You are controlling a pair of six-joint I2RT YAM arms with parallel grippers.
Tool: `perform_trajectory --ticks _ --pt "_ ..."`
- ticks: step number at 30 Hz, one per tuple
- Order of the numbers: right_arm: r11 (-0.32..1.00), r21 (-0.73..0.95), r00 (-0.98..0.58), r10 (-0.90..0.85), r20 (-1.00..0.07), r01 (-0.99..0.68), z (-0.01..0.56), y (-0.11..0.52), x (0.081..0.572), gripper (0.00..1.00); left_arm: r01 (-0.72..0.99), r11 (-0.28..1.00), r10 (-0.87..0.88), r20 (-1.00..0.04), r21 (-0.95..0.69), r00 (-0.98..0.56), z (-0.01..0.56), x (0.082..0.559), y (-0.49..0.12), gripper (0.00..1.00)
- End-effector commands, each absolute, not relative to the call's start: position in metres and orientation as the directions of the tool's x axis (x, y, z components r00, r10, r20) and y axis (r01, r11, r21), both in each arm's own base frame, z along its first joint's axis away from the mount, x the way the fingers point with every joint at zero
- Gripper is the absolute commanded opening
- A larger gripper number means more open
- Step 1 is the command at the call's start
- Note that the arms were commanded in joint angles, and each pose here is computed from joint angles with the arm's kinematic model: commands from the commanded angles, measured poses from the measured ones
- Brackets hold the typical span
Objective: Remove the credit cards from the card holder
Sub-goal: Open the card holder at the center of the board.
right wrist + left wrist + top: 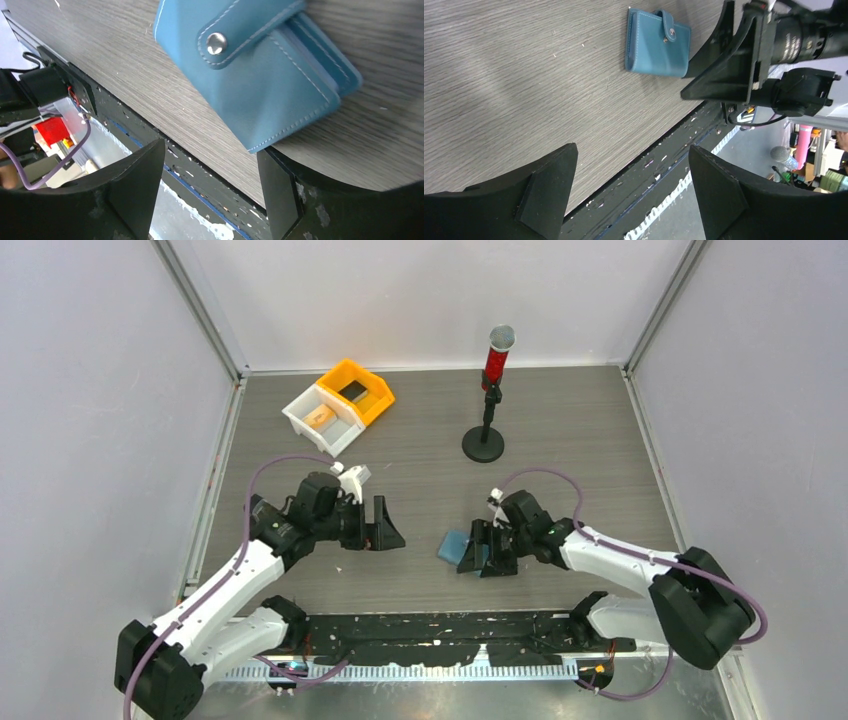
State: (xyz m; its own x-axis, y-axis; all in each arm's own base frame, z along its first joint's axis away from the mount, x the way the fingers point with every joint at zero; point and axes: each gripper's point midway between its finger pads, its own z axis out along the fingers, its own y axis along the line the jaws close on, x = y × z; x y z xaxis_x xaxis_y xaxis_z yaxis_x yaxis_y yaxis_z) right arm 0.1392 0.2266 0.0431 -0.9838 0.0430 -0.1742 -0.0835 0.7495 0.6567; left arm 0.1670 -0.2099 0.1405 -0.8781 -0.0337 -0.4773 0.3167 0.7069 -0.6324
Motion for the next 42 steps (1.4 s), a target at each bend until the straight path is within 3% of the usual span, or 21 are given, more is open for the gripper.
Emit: perform_trajectory --ticks 1,10,17,26,42 --pt "0.712 0.692 -0.976 0.047 -0.214 -0.117 0.051 0.257 0.143 0.74 0.338 0.675 -0.078 -0.519 -0.656 -0.851 0.155 0.179 -0.219 0.84" --pt "0.739 0.611 -0.946 -0.113 -0.304 -0.284 0.059 0.301 0.133 0.69 0.321 0.729 -0.079 -0.541 -0.604 -0.837 0.149 0.179 -0.205 0.84" --pt "0.819 0.435 -0.899 -0.205 -0.387 -0.374 0.074 0.272 0.145 0.68 0.318 0.754 -0.083 -0.563 -0.576 -0.823 0.148 0.177 -0.196 0.84" --pt "0.94 0.097 -0.81 -0.225 -0.542 -0.326 0.089 0.221 0.211 0.82 0.3 0.764 -0.096 -0.562 -0.571 -0.822 0.145 0.173 -0.19 0.84" --pt "0.928 0.031 -0.828 -0.316 -0.462 -0.371 0.052 0.232 0.229 0.77 0.285 0.771 -0.142 -0.59 -0.569 -0.795 0.16 0.177 -0.185 0.84"
